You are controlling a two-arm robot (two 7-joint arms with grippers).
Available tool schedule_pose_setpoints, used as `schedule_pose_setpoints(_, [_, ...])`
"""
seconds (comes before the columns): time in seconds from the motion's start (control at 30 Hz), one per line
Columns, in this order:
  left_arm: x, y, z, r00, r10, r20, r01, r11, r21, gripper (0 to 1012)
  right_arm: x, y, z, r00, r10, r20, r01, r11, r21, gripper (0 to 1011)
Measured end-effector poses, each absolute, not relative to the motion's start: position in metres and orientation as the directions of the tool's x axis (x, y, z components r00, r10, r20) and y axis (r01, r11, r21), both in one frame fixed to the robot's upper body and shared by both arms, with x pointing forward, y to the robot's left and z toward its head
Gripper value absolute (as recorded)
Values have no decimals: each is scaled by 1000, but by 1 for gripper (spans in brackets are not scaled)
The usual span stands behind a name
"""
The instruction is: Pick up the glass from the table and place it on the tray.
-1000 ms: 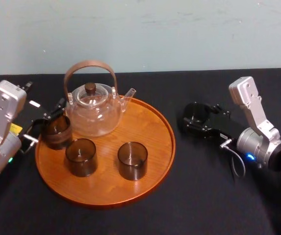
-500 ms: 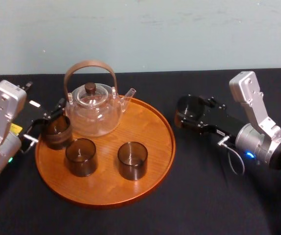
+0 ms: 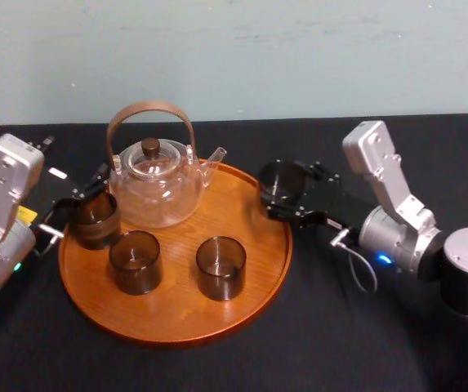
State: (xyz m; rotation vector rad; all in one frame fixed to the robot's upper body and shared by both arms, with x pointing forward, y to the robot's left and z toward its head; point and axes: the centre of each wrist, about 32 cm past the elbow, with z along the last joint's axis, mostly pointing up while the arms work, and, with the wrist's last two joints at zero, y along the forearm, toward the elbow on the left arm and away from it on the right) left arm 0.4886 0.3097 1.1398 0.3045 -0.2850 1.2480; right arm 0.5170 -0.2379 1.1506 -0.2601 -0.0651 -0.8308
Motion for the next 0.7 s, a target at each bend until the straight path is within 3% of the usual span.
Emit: schedule_pose_setpoints(0.7, [489,310,1140,292,880,374,-955,287,70,1001,526,-210,1140,731,-660,175,682,694,-233,904])
